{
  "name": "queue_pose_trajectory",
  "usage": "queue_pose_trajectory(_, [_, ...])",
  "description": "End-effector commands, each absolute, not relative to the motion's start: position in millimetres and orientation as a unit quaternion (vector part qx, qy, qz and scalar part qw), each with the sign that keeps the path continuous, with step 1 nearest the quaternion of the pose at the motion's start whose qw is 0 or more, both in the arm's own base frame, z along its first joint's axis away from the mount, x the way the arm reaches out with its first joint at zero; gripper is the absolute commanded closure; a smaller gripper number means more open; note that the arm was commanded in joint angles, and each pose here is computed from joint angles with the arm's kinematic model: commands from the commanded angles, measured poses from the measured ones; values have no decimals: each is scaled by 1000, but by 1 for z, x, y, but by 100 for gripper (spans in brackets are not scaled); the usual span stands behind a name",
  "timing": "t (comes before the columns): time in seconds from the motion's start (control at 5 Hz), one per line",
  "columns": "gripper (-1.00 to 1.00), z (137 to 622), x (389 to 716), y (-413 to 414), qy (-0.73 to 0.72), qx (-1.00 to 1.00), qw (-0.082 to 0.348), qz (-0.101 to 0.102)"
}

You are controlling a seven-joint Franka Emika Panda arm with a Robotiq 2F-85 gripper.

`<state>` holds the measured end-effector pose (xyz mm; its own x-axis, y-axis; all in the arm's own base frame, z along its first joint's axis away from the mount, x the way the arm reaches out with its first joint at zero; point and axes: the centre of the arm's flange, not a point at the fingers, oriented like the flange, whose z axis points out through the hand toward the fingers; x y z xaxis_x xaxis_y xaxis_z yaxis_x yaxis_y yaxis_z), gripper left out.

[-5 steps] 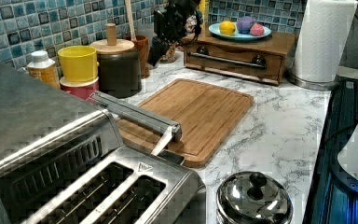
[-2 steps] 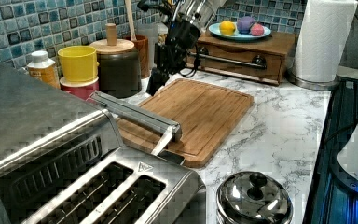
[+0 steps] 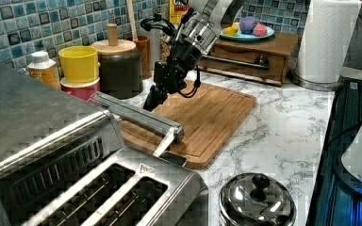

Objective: Close the oven.

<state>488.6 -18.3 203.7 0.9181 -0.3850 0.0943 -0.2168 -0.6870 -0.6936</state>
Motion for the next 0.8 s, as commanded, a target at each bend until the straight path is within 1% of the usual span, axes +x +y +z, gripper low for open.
queue_pose_trajectory(0.2, [100, 245, 556, 28, 50, -921, 358, -148])
queue_pose_trajectory(0.4, [100, 235, 565, 40, 43, -924, 358, -125])
queue_pose_trajectory(0.8, [100, 252, 567, 39, 51, -912, 385, -135])
